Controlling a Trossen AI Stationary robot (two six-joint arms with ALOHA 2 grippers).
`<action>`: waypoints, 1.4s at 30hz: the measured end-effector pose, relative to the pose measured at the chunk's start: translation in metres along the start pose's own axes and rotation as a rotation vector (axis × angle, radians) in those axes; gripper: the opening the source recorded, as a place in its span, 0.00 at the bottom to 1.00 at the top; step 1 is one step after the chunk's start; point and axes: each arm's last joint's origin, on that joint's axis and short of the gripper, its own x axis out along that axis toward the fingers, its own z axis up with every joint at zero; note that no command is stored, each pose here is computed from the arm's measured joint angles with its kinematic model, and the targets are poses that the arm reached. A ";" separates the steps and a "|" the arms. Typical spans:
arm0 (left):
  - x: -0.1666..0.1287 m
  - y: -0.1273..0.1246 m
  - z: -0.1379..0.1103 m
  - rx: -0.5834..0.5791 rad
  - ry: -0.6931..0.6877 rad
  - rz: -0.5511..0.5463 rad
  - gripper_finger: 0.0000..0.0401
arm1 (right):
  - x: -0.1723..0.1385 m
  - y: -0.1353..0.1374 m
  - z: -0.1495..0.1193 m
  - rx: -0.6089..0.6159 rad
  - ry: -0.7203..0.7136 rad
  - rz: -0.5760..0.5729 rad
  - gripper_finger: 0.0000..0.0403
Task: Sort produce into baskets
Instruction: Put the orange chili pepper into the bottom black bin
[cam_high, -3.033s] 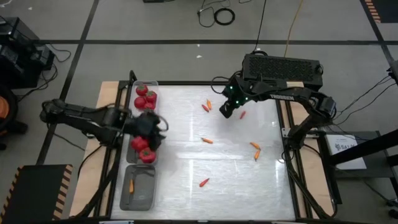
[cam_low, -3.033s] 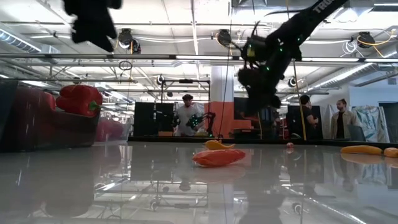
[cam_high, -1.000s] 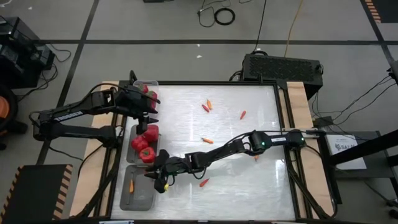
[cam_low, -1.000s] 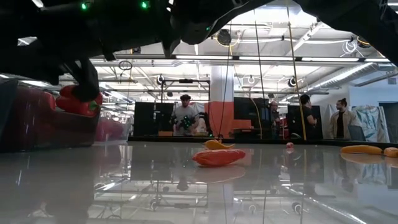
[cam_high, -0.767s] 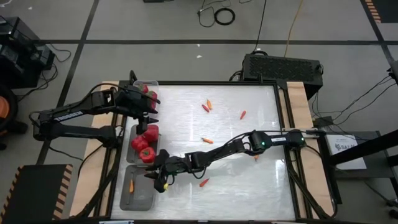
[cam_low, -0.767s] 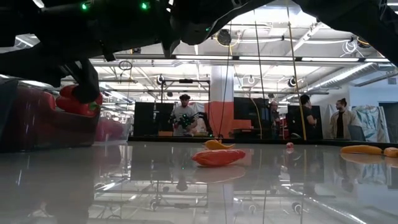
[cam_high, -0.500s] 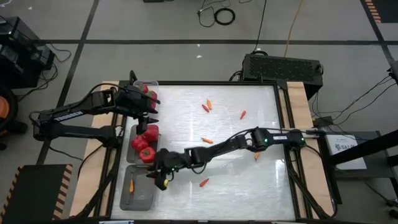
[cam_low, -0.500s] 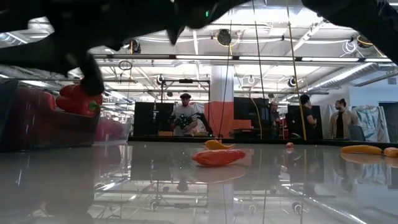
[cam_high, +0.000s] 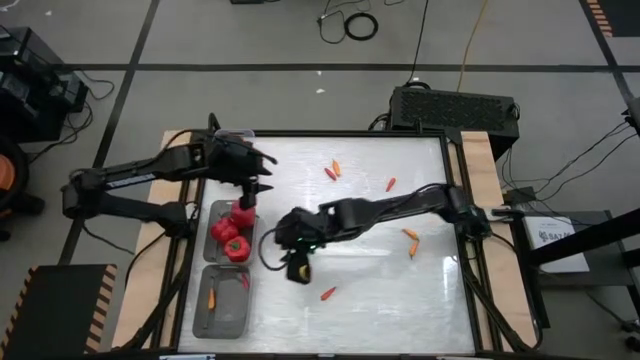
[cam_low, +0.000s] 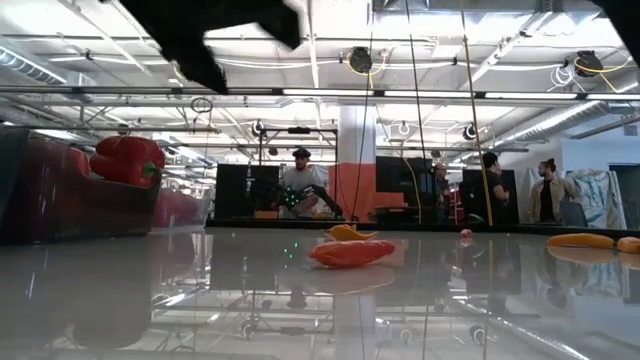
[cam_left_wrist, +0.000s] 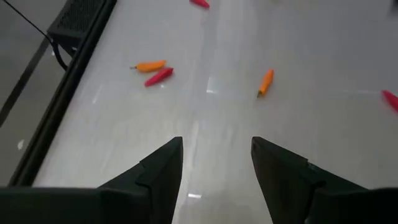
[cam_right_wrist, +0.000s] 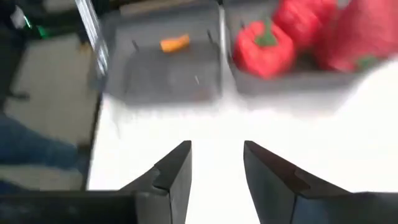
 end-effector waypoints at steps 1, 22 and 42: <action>0.007 0.002 0.002 0.005 0.000 0.003 0.49 | -0.010 0.001 -0.001 -0.012 0.022 -0.022 0.34; 0.200 0.066 0.013 -0.017 0.031 -0.023 0.49 | -0.151 -0.029 -0.077 0.032 0.218 -0.220 0.34; 0.272 0.093 0.052 0.233 0.435 -0.070 0.49 | -0.189 -0.055 -0.156 0.264 -0.023 -0.165 0.34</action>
